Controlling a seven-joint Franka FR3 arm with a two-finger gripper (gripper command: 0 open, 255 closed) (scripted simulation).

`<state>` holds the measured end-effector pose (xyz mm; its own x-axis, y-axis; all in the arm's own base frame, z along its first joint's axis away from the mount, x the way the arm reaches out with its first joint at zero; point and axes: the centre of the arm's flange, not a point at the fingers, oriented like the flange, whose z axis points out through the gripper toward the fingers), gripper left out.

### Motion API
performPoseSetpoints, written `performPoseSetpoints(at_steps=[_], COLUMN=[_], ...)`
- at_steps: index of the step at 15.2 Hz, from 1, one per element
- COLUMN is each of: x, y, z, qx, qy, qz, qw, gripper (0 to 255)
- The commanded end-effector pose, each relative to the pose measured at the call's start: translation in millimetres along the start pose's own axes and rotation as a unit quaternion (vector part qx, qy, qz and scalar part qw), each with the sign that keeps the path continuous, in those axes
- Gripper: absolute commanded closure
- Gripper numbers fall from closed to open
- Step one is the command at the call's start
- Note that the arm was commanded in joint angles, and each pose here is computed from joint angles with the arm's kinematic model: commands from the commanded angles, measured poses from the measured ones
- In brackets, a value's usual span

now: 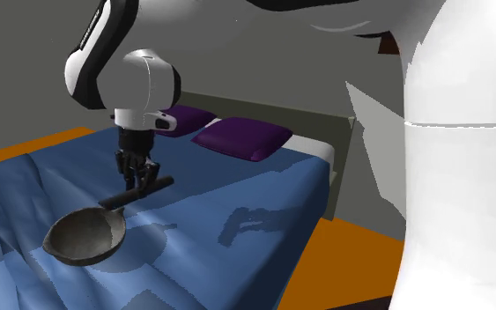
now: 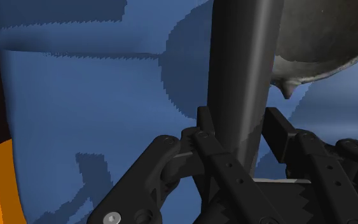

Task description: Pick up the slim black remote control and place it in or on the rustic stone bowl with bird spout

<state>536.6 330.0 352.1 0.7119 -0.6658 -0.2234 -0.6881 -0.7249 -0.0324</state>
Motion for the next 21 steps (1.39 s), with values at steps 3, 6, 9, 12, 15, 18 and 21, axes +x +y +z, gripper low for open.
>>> performPoseSetpoints(at_steps=[3,6,9,12,15,18,21], x=[-42,-73,-104,-108,-105,-101,-98], y=[-31,-54,-77,-81,-81,-80,-79], z=[11,20,29,41,57,72,87], qx=[0.000,0.000,0.000,0.000,0.000,0.000,0.000], qy=[0.000,0.000,0.000,0.000,0.000,0.000,0.000], qz=[0.001,0.001,0.001,0.001,0.001,0.001,0.001], qw=[1.0000,1.0000,1.0000,1.0000,1.0000,1.0000,1.0000], gripper=[255,255,255,255,255,255,255])
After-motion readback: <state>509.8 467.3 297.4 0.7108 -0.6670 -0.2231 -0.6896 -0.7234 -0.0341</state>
